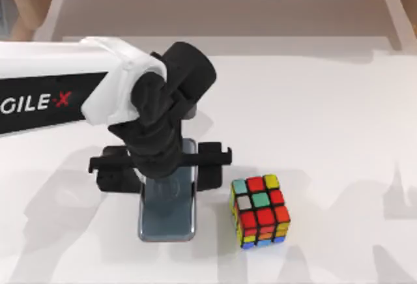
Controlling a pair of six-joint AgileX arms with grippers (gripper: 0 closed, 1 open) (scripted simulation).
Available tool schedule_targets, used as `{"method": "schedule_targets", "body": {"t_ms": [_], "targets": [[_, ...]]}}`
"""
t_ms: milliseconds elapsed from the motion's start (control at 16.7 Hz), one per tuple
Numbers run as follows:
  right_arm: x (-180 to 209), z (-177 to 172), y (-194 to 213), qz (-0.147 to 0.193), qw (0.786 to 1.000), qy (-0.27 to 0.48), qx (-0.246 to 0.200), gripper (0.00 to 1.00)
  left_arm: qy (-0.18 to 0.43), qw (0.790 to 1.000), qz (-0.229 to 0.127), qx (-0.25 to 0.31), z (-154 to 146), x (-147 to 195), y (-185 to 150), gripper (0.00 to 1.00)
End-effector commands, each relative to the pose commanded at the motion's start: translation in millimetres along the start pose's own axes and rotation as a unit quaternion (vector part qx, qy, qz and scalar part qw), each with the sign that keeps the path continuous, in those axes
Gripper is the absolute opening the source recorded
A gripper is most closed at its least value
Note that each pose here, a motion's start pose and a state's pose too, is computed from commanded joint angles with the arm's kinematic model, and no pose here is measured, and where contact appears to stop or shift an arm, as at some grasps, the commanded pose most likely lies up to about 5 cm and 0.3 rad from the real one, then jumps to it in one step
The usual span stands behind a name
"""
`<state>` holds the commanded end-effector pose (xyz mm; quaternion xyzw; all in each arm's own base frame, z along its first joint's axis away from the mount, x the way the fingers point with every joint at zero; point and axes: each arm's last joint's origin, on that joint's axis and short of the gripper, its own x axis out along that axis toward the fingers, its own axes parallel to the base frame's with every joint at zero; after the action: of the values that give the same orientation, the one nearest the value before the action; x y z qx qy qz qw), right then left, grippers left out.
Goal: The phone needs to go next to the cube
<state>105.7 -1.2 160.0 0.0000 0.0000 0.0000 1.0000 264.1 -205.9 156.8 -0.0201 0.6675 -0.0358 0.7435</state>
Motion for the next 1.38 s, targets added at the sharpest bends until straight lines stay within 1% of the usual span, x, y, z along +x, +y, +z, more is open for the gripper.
{"method": "schedule_targets", "body": {"t_ms": [180,240,600,1380], "targets": [[0,0,0,0.0,1.0,0.0,0.0,1.0,0.044,0.998,0.033,0.001,-10,28,7,0.0],[0,0,0,0.0,1.0,0.0,0.0,1.0,0.051,0.998,0.039,0.001,-12,33,9,0.0],[0,0,0,0.0,1.0,0.0,0.0,1.0,0.051,0.998,0.039,0.001,-12,33,9,0.0],[0,0,0,0.0,1.0,0.0,0.0,1.0,0.051,0.998,0.039,0.001,-12,33,9,0.98]]}}
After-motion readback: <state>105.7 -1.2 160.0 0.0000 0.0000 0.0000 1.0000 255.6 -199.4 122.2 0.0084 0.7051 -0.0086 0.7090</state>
